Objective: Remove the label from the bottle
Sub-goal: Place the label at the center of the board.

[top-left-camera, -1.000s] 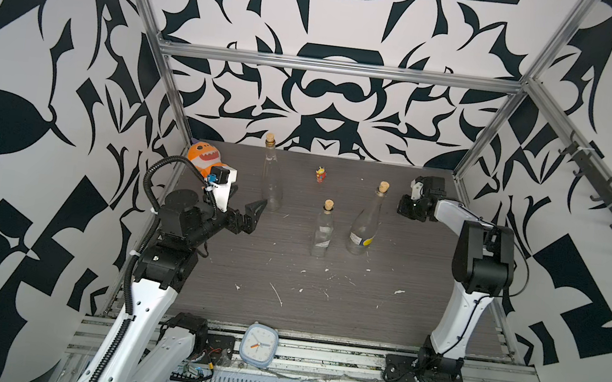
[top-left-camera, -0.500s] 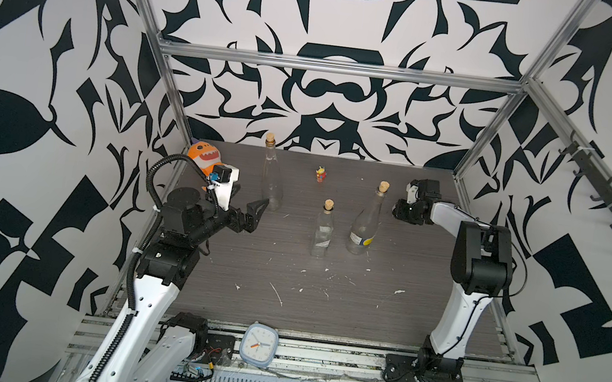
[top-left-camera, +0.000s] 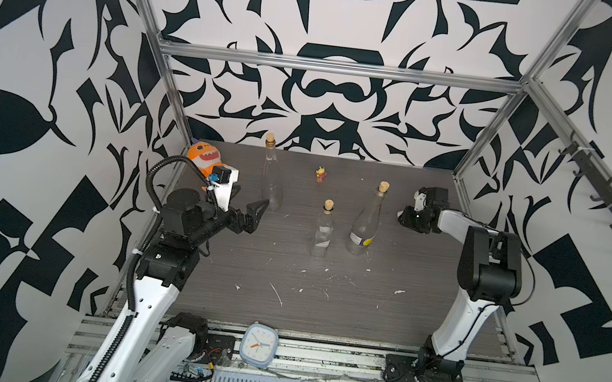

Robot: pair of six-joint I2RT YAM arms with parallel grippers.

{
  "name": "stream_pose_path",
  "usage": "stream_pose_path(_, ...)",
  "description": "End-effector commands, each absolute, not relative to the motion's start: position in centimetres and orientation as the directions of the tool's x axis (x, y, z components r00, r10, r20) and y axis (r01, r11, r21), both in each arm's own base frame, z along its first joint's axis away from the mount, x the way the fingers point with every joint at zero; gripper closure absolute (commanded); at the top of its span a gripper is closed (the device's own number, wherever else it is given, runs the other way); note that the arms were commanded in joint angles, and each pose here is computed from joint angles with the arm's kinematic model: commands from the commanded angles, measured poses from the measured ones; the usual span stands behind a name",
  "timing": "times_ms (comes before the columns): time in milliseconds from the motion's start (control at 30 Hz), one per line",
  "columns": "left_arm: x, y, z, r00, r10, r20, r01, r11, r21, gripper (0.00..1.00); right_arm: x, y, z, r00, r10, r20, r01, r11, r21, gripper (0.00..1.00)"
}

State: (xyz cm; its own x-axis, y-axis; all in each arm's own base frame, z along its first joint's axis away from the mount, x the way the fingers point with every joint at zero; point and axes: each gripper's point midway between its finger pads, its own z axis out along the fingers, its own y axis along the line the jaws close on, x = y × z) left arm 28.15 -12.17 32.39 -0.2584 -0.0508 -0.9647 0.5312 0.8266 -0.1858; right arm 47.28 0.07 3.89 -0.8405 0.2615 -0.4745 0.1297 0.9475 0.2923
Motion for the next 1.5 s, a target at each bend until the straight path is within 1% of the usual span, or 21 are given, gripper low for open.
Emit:
stream_pose_path(0,27.9,-12.3,32.5,-0.25,-0.061,-0.966,0.544,0.817,-0.193,0.01,47.5,0.3,5.7,-0.821,0.257,-0.51,0.109,0.947,0.302,0.6)
stream_pose_path(133,28.0,-12.4,32.4,-0.253,-0.06,-0.966,0.546,0.815,-0.194,0.01,47.7,0.5,7.4,-0.803,0.258,-0.537,0.094,0.945,0.313,0.58)
stream_pose_path(200,28.0,-12.4,32.4,-0.255,-0.06,-0.965,0.546,0.814,-0.195,0.01,47.6,0.5,8.4,-0.795,0.256,-0.55,0.088,0.946,0.313,0.56)
stream_pose_path(333,28.0,-12.4,32.4,-0.254,-0.062,-0.965,0.546,0.815,-0.196,0.01,47.5,0.4,9.8,-0.786,0.257,-0.563,0.086,0.946,0.312,0.55)
stream_pose_path(633,28.0,-12.4,32.3,-0.257,-0.063,-0.964,0.546,0.814,-0.199,0.01,47.7,0.9,11.0,-0.781,0.249,-0.573,0.058,0.942,0.33,0.55)
stream_pose_path(867,28.1,-12.5,32.2,-0.258,-0.064,-0.964,0.547,0.813,-0.2,0.01,48.2,1.7,9.3,-0.795,0.249,-0.553,0.048,0.935,0.351,0.55)
stream_pose_path(1033,28.1,-12.4,32.2,-0.258,-0.064,-0.964,0.546,0.814,-0.2,0.01,49.2,2.7,9.7,-0.793,0.244,-0.558,0.023,0.927,0.374,0.54)
stream_pose_path(1133,28.2,-12.5,32.2,-0.261,-0.064,-0.963,0.547,0.812,-0.202,0.01,49.5,2.6,8.7,-0.821,0.262,-0.507,0.058,0.922,0.383,0.54)
stream_pose_path(1367,28.2,-12.4,32.3,-0.255,-0.062,-0.965,0.546,0.815,-0.196,0.01,48.6,2.3,6.2,-0.832,0.293,-0.471,0.106,0.917,0.384,0.54)
stream_pose_path(1467,28.3,-12.5,32.3,-0.257,-0.06,-0.964,0.549,0.812,-0.197,0.01,48.4,2.4,6.4,-0.828,0.291,-0.479,0.103,0.919,0.381,0.54)
